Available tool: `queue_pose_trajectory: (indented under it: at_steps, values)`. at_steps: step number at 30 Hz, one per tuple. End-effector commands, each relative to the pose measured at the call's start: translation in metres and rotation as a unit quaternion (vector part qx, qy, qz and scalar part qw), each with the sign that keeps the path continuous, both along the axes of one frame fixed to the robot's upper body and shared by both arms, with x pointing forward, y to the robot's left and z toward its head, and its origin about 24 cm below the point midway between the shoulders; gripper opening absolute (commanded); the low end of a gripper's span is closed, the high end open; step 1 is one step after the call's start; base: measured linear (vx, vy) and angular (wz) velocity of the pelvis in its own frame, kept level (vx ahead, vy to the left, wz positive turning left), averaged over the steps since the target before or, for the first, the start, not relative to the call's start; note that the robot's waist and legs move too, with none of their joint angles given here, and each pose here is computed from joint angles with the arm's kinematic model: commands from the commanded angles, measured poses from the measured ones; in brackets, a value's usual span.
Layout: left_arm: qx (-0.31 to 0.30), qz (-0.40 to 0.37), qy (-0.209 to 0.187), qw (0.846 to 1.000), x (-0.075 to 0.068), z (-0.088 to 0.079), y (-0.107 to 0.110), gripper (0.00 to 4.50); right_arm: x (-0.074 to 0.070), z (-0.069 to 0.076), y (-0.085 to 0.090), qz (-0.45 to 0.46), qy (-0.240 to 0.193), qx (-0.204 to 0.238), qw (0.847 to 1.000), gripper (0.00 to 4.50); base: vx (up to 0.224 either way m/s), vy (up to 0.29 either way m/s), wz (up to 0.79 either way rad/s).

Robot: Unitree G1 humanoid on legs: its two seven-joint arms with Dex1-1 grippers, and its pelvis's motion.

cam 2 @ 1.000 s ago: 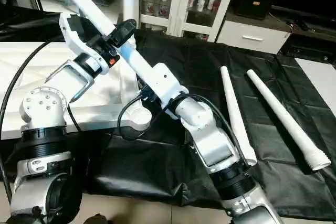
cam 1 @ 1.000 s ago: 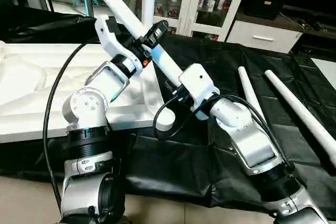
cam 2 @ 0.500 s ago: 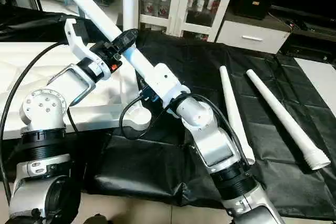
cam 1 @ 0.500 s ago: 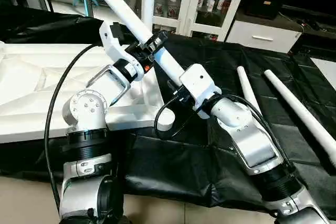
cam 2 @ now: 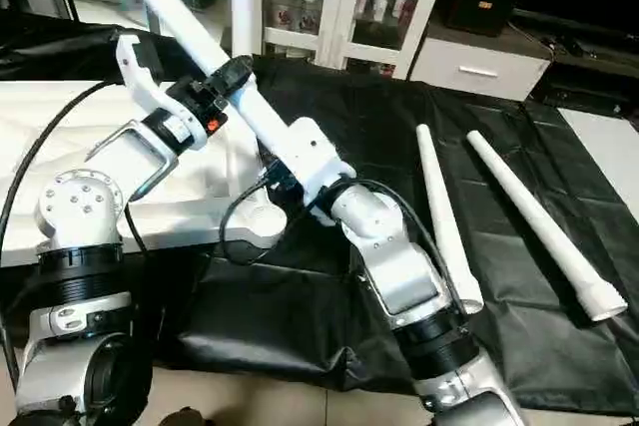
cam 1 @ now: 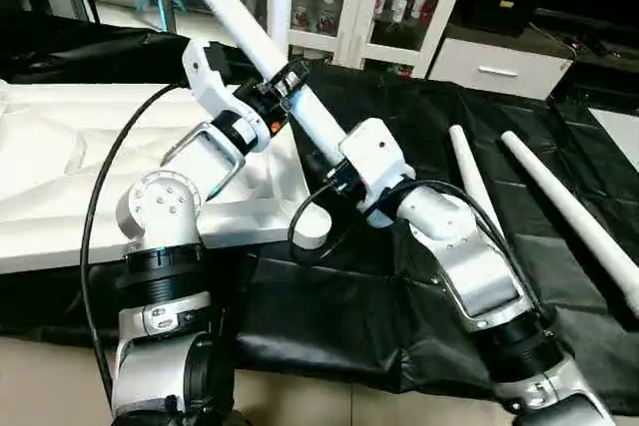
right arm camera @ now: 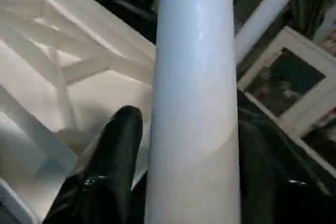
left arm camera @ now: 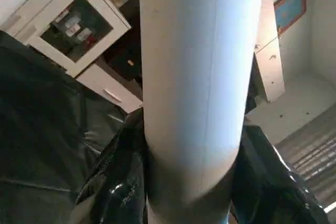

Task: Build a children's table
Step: Pick table leg

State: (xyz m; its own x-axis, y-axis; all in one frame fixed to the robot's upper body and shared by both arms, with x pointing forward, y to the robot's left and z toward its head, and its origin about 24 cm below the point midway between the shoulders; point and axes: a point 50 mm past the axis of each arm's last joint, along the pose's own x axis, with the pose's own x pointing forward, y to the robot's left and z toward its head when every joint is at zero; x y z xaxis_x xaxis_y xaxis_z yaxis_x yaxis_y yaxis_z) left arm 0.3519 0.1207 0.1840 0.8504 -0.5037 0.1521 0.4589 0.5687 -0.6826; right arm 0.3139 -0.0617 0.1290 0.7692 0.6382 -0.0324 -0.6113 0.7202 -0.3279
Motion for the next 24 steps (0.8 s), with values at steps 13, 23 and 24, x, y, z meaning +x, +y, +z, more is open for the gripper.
queue_pose_trajectory:
  at_steps: [13,23,24]
  values:
    - [0.124,-0.147,-0.107,0.976,-0.016,0.031,-0.012,1.74,-0.003,0.049,-0.087,0.164,0.15,0.161,0.962,3.44,0.0,0.0,0.0]
    - [0.192,-0.265,-0.178,0.928,-0.031,0.048,-0.034,1.74,-0.009,0.026,-0.087,0.246,0.271,0.054,0.929,4.43,0.0,0.0,0.0]
    - [0.195,-0.27,-0.183,0.925,-0.032,0.049,-0.035,1.74,-0.01,0.025,-0.086,0.251,0.274,0.052,0.927,4.43,0.0,0.0,0.0]
